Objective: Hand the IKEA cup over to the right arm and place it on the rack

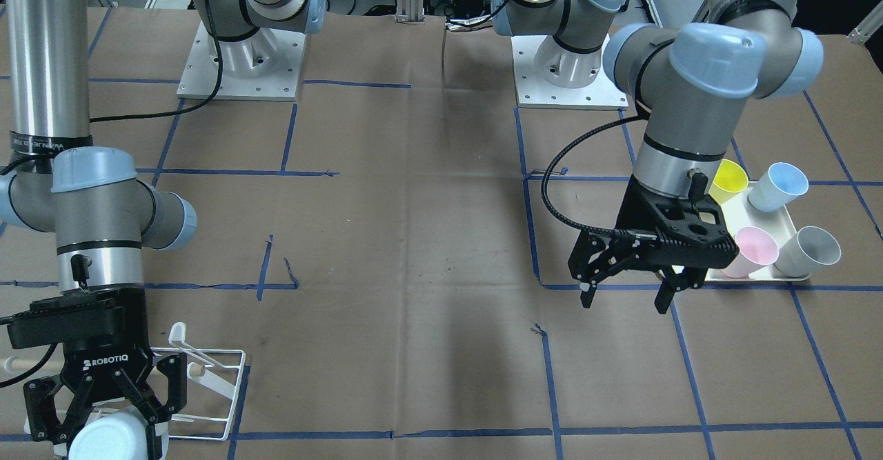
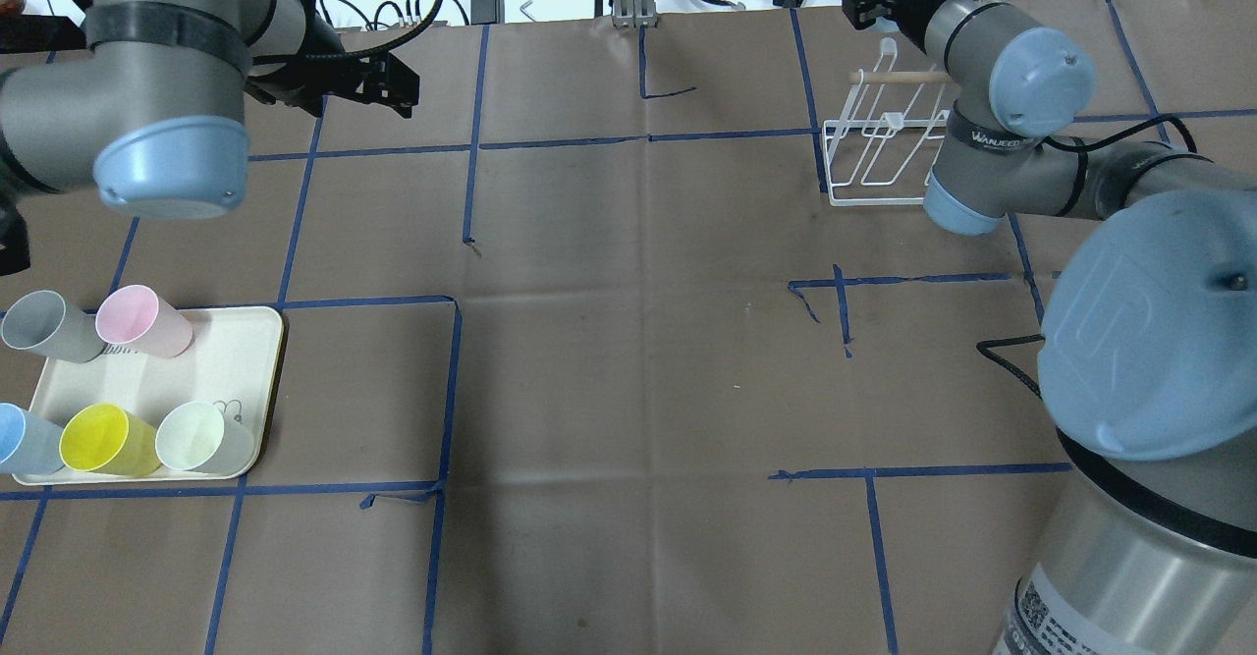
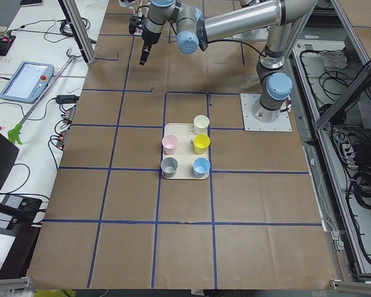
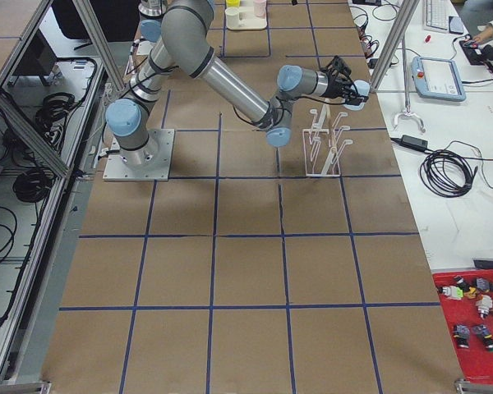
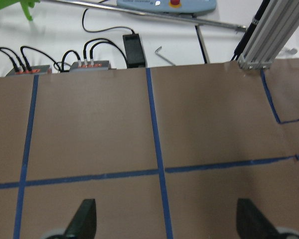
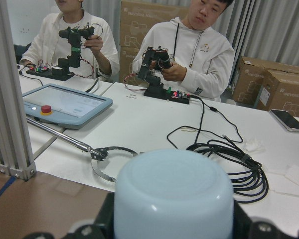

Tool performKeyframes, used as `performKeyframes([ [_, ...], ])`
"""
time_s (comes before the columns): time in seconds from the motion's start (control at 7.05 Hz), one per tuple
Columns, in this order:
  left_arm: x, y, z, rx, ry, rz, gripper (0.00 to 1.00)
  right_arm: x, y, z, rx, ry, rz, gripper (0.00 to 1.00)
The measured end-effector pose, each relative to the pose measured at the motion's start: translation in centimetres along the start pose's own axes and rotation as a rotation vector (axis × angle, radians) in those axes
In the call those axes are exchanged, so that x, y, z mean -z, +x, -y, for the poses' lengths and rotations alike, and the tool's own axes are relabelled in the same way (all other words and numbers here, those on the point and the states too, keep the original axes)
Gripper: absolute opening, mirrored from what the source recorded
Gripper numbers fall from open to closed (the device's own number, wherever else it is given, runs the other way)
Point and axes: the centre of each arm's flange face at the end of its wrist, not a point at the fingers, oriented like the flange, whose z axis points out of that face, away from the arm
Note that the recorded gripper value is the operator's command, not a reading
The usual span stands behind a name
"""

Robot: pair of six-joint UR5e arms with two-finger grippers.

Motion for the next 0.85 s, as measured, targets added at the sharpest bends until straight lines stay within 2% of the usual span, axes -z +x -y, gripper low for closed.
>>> performKeyframes([
  [0.14,3.5,0.3,-0.4,0.033,-0.091,-0.008,1.0,-0.2,0.4,-0.9,-0.006,-0.013,-0.004,0.3],
  [0.28,6.1,0.6,-0.7,0.057,-0.147,-0.013,1.0,-0.2,0.5,-1.6,-0.017,-0.024,-0.004,0.3],
  [0.57,7.4,1.0,-1.9,0.069,-0.199,-0.016,1.0,0.0,0.2,-2.8,-0.063,-0.048,0.001,0.33],
  [0.85,7.2,1.2,-3.5,0.071,-0.267,-0.019,1.0,0.2,0.0,-3.3,-0.081,-0.06,0.005,0.87],
])
